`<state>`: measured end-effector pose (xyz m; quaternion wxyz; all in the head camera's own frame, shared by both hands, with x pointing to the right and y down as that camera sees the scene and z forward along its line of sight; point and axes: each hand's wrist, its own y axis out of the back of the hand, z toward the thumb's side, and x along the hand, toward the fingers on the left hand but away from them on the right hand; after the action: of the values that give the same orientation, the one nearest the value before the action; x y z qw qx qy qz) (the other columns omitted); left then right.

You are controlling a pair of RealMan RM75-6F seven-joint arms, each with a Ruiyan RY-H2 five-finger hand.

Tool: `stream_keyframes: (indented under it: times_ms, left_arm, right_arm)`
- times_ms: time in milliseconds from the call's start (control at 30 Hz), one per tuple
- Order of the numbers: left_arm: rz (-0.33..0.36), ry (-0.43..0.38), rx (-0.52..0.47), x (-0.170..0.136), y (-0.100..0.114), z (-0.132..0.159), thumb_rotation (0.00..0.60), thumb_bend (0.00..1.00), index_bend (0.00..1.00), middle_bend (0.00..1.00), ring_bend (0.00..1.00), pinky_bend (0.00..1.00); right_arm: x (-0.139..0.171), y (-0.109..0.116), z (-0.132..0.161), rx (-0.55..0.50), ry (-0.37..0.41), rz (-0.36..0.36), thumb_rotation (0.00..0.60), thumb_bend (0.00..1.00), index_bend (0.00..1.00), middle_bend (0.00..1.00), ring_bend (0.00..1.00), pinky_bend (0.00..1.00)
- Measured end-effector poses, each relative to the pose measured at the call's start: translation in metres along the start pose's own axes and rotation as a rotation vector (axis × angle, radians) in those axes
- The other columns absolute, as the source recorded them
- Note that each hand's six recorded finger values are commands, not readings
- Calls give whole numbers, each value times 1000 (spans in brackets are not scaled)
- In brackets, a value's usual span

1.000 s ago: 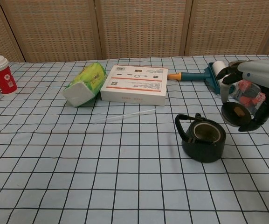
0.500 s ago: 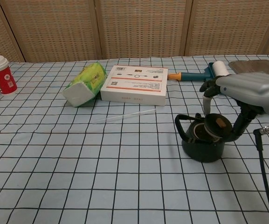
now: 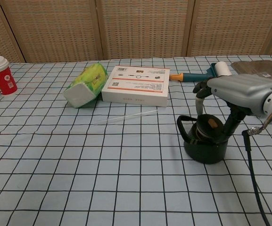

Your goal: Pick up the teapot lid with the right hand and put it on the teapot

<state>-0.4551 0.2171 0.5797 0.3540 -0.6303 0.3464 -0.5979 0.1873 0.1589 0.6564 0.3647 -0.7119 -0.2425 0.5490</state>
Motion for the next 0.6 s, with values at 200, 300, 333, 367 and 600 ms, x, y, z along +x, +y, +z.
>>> stream_keyframes:
  times_ms: [200, 300, 333, 367, 600]
  left_arm:
    - [-8, 4, 3, 1, -1, 0, 600, 99, 0, 0, 0, 0]
    - [-12, 3, 7, 0, -2, 0, 600, 100, 0, 0, 0, 0]
    - [-13, 3, 8, 0, -2, 0, 600, 100, 0, 0, 0, 0]
    - [-14, 3, 9, 0, -2, 1, 600, 100, 0, 0, 0, 0]
    - [-16, 6, 10, 0, -2, 1, 600, 100, 0, 0, 0, 0]
  right_arm:
    - [-1, -1, -1, 5, -8, 2, 600, 296, 526, 167, 0, 0]
    - [-2, -1, -2, 8, -15, -3, 600, 291, 441, 120, 0, 0]
    - [-2, -1, -2, 10, -18, -4, 600, 284, 416, 106, 0, 0]
    - [-2, -2, -2, 9, -18, -4, 600, 279, 403, 98, 0, 0]
    - [2, -4, -3, 1, -19, 7, 600, 266, 376, 82, 0, 0]
